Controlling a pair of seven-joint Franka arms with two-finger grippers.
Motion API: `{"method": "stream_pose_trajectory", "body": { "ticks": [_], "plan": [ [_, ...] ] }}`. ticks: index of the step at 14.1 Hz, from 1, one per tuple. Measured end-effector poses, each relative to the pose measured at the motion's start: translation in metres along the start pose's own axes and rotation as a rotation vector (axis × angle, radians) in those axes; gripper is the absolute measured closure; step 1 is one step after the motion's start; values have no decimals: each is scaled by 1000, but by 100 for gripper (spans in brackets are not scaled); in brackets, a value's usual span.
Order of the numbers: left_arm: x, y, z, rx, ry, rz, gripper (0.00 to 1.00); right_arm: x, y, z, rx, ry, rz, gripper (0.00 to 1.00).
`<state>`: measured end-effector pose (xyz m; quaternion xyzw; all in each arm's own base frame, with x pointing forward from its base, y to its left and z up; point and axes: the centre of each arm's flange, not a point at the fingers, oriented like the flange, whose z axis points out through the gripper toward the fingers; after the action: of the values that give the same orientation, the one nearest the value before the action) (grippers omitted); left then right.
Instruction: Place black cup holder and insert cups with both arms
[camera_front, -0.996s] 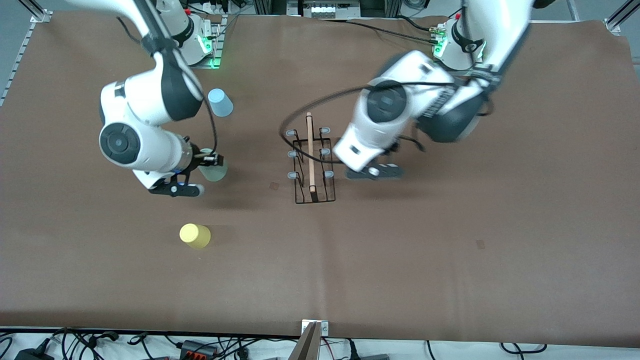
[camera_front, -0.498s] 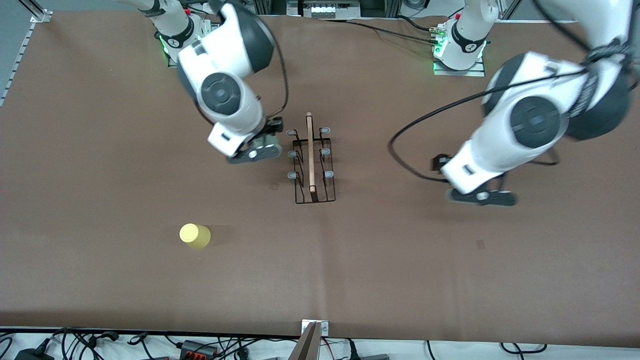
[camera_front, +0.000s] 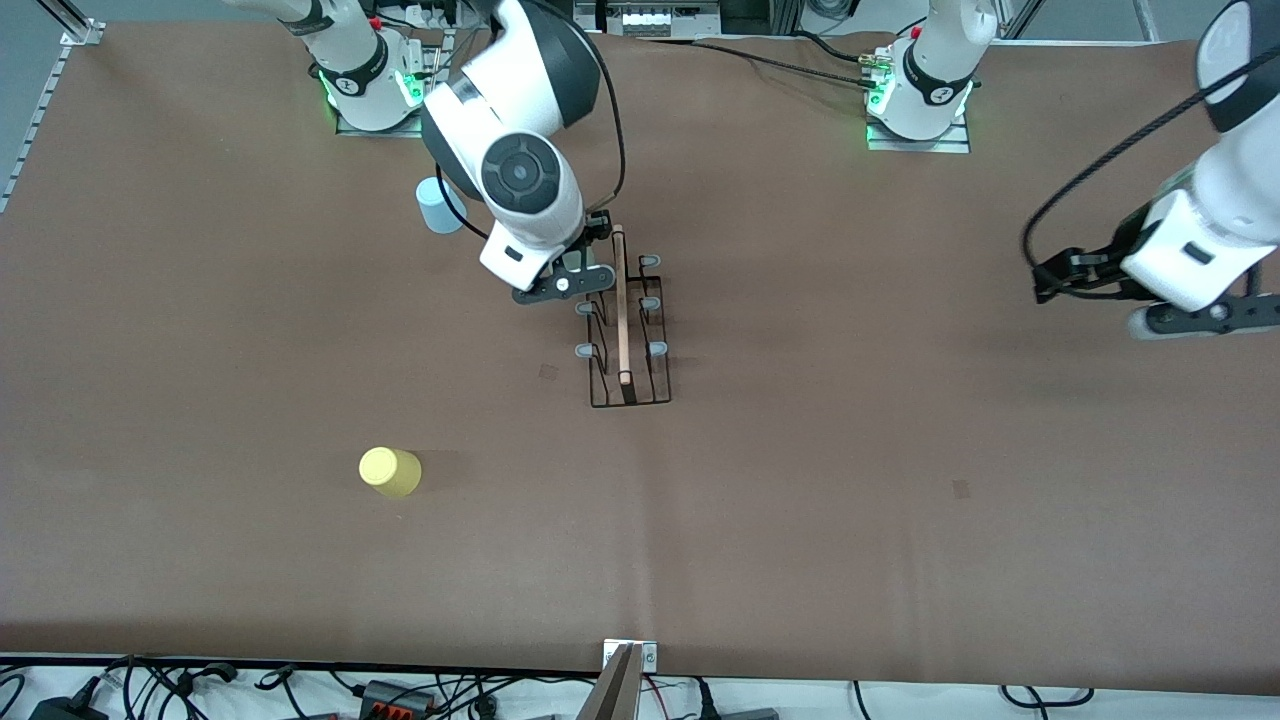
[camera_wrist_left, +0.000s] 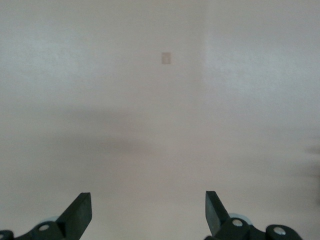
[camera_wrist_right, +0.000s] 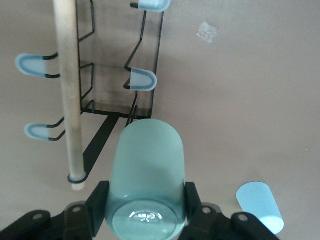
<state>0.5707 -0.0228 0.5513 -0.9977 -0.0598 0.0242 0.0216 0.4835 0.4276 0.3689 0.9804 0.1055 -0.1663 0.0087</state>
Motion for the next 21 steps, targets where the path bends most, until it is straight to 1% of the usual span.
{"method": "stream_pose_trajectory", "body": {
  "ticks": [3,5,10,14,17,18,21],
  "plan": [
    [-23,9,8,-2,19,-29,0,4,-2,8,-4,-8,2,34],
    [-30,15,7,-2,28,-38,0,4,-2,7,5,-10,6,34],
    [-31,14,7,-2,30,-47,0,11,-5,28,0,-41,10,34],
    [-31,8,8,35,35,-47,0,18,-10,45,-4,-46,9,34],
    [-31,8,8,38,32,-47,0,18,-13,47,-4,-44,8,34],
    [-31,8,7,38,33,-47,0,18,-14,46,1,-39,18,30],
    [-32,10,4,37,40,-42,0,23,-13,35,19,-13,62,1]
  ]
}}
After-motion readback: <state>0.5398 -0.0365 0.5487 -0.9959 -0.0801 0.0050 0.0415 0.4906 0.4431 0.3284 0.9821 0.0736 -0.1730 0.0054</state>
